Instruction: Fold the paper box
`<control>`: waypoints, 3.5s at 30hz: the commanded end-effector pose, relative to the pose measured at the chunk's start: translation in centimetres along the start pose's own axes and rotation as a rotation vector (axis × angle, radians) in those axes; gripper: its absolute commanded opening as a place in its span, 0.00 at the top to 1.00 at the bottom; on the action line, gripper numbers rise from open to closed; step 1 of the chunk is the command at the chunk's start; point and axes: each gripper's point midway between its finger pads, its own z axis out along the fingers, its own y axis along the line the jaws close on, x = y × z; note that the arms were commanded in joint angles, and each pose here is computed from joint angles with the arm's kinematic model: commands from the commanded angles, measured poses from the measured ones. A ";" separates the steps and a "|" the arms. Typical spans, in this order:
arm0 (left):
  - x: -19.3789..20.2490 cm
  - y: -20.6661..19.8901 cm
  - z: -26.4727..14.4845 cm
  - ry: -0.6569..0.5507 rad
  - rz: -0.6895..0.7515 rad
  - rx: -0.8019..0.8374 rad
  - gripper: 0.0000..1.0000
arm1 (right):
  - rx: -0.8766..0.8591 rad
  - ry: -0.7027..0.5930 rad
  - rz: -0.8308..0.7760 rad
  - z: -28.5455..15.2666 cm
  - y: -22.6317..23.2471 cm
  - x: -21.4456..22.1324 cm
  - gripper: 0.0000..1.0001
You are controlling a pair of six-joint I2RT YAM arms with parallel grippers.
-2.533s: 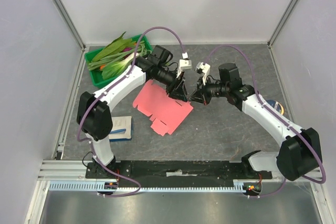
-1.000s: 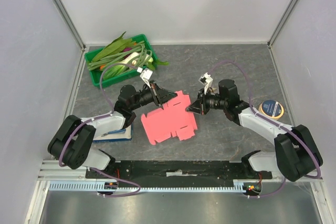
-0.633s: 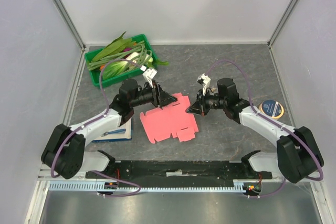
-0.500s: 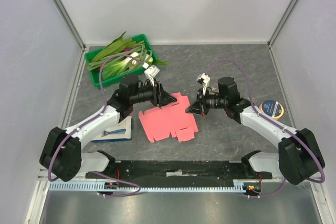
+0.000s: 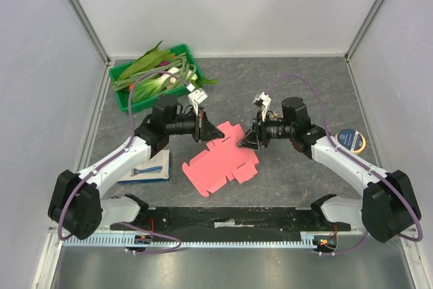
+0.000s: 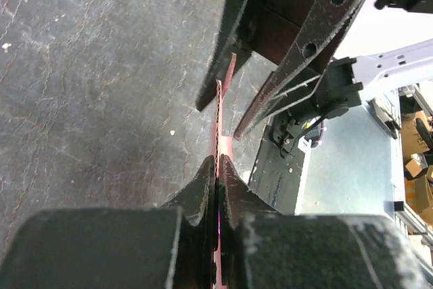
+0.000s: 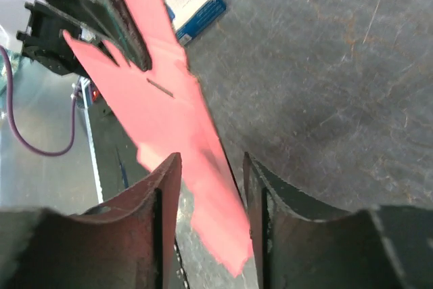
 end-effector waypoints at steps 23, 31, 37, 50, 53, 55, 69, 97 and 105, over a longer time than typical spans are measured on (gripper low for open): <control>-7.8 -5.2 -4.3 -0.151 -0.026 0.035 0.47 | -0.216 -0.090 -0.185 0.5 5.0 -2.1 1.00; -6.3 -4.8 -2.3 0.022 -0.003 0.186 0.78 | -0.259 -0.061 -0.223 0.6 6.1 -3.2 1.00; -5.6 -4.8 -2.2 0.050 0.014 0.203 0.85 | -0.269 -0.043 -0.219 0.9 6.1 -3.4 1.00; -4.1 -5.4 -2.3 0.090 0.068 0.209 0.87 | -0.224 -0.043 -0.198 1.6 5.4 -4.2 1.00; -3.5 -5.8 -2.1 0.111 0.085 0.212 0.86 | -0.222 -0.061 -0.184 1.7 5.5 -4.6 1.00; -3.2 -5.9 -1.9 0.118 0.106 0.210 0.82 | -0.207 -0.066 -0.175 1.9 5.2 -4.8 1.00; -2.1 -4.0 -0.9 0.156 0.111 0.113 0.78 | -0.314 -0.091 -0.218 1.8 8.1 -5.6 1.00; -5.8 -5.1 -2.4 0.045 0.171 0.015 0.78 | -0.326 -0.079 -0.277 1.6 8.7 -5.6 1.00; -7.8 -2.1 -9.3 -0.200 0.004 -0.181 0.62 | -0.318 -0.087 -0.293 1.0 8.6 -5.3 1.00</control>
